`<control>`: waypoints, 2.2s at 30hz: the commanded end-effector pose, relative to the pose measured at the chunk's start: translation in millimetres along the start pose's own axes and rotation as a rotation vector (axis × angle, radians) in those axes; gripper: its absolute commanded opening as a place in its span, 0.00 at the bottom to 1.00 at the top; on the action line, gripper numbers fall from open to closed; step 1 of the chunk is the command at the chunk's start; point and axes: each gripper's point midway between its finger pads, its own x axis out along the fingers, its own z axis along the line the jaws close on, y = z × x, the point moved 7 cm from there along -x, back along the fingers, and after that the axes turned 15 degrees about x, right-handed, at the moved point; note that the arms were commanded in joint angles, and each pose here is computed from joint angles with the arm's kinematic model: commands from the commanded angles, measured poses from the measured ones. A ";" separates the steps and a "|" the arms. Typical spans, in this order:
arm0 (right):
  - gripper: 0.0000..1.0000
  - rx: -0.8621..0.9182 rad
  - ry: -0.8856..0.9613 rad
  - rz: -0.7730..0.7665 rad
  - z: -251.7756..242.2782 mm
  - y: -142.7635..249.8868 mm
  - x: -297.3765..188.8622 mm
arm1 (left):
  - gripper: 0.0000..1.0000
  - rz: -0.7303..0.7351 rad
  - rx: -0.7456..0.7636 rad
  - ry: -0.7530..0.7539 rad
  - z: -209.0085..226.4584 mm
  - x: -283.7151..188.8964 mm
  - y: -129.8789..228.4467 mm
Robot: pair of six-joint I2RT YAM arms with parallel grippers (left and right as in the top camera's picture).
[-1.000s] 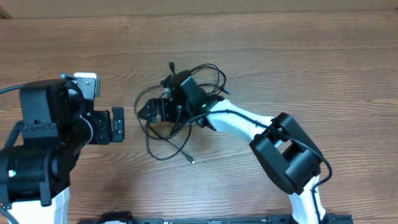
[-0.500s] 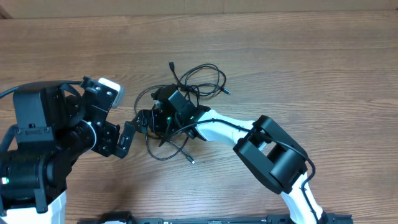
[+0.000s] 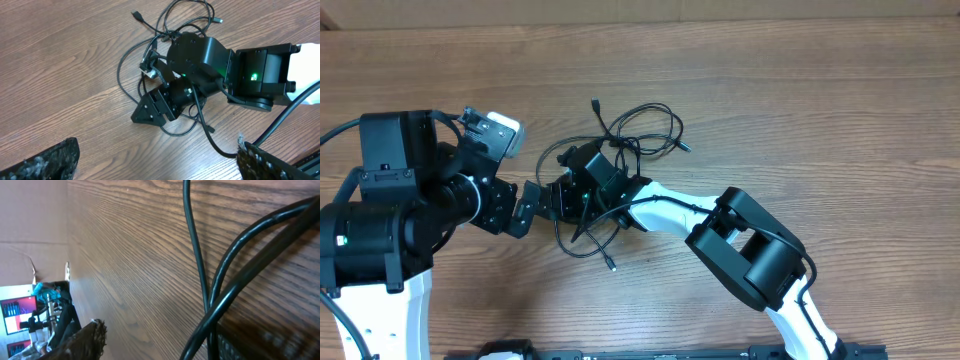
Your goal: Untangle cables
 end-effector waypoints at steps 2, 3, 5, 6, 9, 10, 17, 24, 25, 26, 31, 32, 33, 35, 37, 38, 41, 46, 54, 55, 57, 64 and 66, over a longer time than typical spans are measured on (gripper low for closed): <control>1.00 0.048 0.107 -0.076 -20.4 -15.2 -4.3 | 1.00 -0.011 0.018 0.009 -1.1 -3.2 -2.7; 1.00 0.064 0.144 -0.097 -27.2 -18.5 -6.7 | 1.00 -0.007 0.018 0.005 -0.7 -3.2 -2.3; 1.00 0.089 0.189 -0.141 -38.1 -29.6 -13.8 | 1.00 0.005 0.016 -0.003 -0.1 -3.2 -0.9; 1.00 0.085 0.180 -0.154 -39.0 -36.7 -17.5 | 1.00 0.006 0.016 -0.004 0.0 -3.2 -0.7; 0.96 0.065 0.107 -0.172 -31.5 -50.7 -23.1 | 1.00 0.008 0.015 -0.003 -0.2 -3.2 -0.4; 0.96 0.055 0.079 -0.167 -27.3 -51.9 -23.3 | 1.00 0.007 0.015 -0.003 -0.2 -3.2 -0.5; 0.95 0.061 -0.052 -0.076 0.1 -32.8 -12.4 | 1.00 0.007 0.016 -0.003 -0.2 -3.2 -0.5; 0.90 0.076 -0.069 -0.050 8.7 -19.0 -4.4 | 1.00 0.007 0.016 -0.003 -0.2 -3.2 -0.5; 0.85 0.076 -0.069 -0.050 8.8 -18.8 -4.3 | 1.00 0.007 0.015 -0.003 -0.2 -3.2 -0.5; 0.81 0.074 -0.069 -0.047 9.2 -17.6 -3.7 | 1.00 0.007 0.015 -0.003 -0.2 -3.2 -0.5; 0.68 0.079 -0.037 -0.065 4.6 -15.7 -0.9 | 1.00 0.007 0.015 -0.003 -0.2 -3.2 -0.5; 0.62 0.080 -0.034 -0.063 3.4 -15.0 0.4 | 1.00 0.007 0.015 -0.003 -0.2 -3.2 -0.5; 0.61 0.082 -0.029 -0.060 1.1 -14.4 2.3 | 1.00 0.007 0.016 -0.003 -0.2 -3.2 -0.5; 0.57 0.089 -0.021 -0.055 -2.7 -13.0 5.4 | 1.00 0.007 0.015 -0.003 -0.2 -3.2 -0.5; 0.52 0.089 -0.021 -0.055 -3.0 -13.0 5.6 | 1.00 0.007 0.015 -0.003 -0.2 -3.2 -0.5; 0.46 0.089 -0.021 -0.054 -2.9 -12.8 5.7 | 1.00 0.007 0.015 -0.003 -0.2 -3.2 -0.5; 0.04 0.090 -0.021 -0.040 -2.7 -10.4 6.2 | 1.00 0.007 0.015 -0.003 -0.2 -3.2 -0.5; 0.04 0.050 -0.124 0.032 10.8 -23.0 -13.5 | 1.00 0.007 0.015 -0.003 -0.2 -3.2 -0.5; 0.04 -0.065 -0.374 -0.031 71.8 -80.2 -143.1 | 1.00 0.007 0.015 -0.003 -0.2 -3.2 -0.5; 0.04 -0.080 -0.392 -0.053 79.0 -83.0 -157.1 | 1.00 0.007 0.015 -0.003 -0.2 -3.2 -0.5; 0.04 -0.139 -0.450 -0.133 103.5 -88.0 -206.6 | 1.00 0.007 0.016 -0.003 -0.2 -3.2 -0.5; 0.04 -0.341 -0.606 -0.441 168.4 -59.5 -379.7 | 1.00 0.007 0.015 -0.003 -0.2 -3.2 -0.5; 0.04 -0.379 -0.626 -0.521 175.9 -46.0 -417.6 | 1.00 0.007 0.015 -0.003 -0.2 -3.2 -0.5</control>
